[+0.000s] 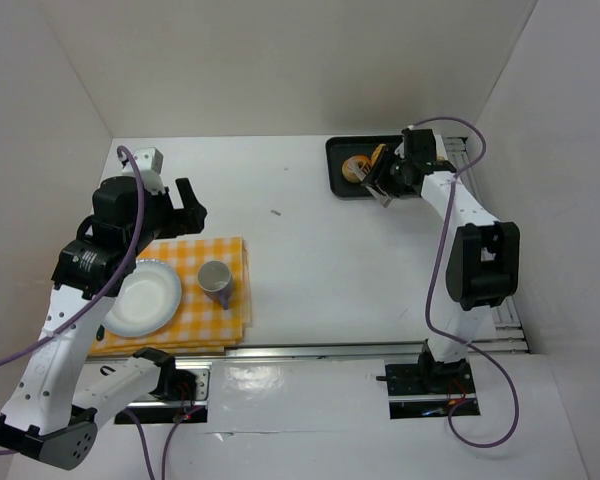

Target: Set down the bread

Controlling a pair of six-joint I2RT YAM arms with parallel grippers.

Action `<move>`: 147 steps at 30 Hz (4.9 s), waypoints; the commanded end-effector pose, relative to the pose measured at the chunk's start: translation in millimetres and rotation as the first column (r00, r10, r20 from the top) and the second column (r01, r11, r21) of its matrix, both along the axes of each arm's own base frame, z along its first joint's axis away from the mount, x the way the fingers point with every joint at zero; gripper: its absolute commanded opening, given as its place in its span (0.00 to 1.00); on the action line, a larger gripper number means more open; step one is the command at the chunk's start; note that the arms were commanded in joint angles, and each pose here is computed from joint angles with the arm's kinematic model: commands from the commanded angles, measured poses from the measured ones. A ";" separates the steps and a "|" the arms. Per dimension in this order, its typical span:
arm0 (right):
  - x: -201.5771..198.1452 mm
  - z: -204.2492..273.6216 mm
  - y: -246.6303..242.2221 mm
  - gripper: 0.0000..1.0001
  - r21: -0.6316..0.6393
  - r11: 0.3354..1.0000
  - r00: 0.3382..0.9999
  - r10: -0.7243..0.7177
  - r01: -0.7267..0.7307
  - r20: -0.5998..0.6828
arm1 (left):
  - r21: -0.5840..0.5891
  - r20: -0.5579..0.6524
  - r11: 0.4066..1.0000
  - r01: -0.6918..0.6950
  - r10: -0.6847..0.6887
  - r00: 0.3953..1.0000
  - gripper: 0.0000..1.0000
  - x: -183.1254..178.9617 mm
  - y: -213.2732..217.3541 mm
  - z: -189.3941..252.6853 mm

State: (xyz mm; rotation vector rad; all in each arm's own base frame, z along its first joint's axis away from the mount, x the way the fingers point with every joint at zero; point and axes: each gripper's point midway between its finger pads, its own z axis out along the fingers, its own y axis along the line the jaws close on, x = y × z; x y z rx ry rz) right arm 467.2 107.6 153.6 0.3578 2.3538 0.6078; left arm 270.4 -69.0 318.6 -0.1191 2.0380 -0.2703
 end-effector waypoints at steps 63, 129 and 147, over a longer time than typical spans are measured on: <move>40.2 -36.8 -15.3 0.55 0.112 0.974 0.981 -0.195 0.195 -0.007 | -0.017 0.066 1.000 0.012 -0.011 0.998 0.99 0.9 -0.9 19.0; -226.9 22.8 457.8 0.06 0.083 0.441 0.448 0.872 -0.894 0.195 | -0.116 0.263 0.988 -0.100 0.127 0.956 0.99 -25.8 23.4 121.4; -210.6 76.4 439.9 0.54 0.037 0.500 0.488 0.824 -0.865 0.288 | -0.114 0.278 0.990 -0.086 0.115 0.954 0.99 -29.7 22.8 125.6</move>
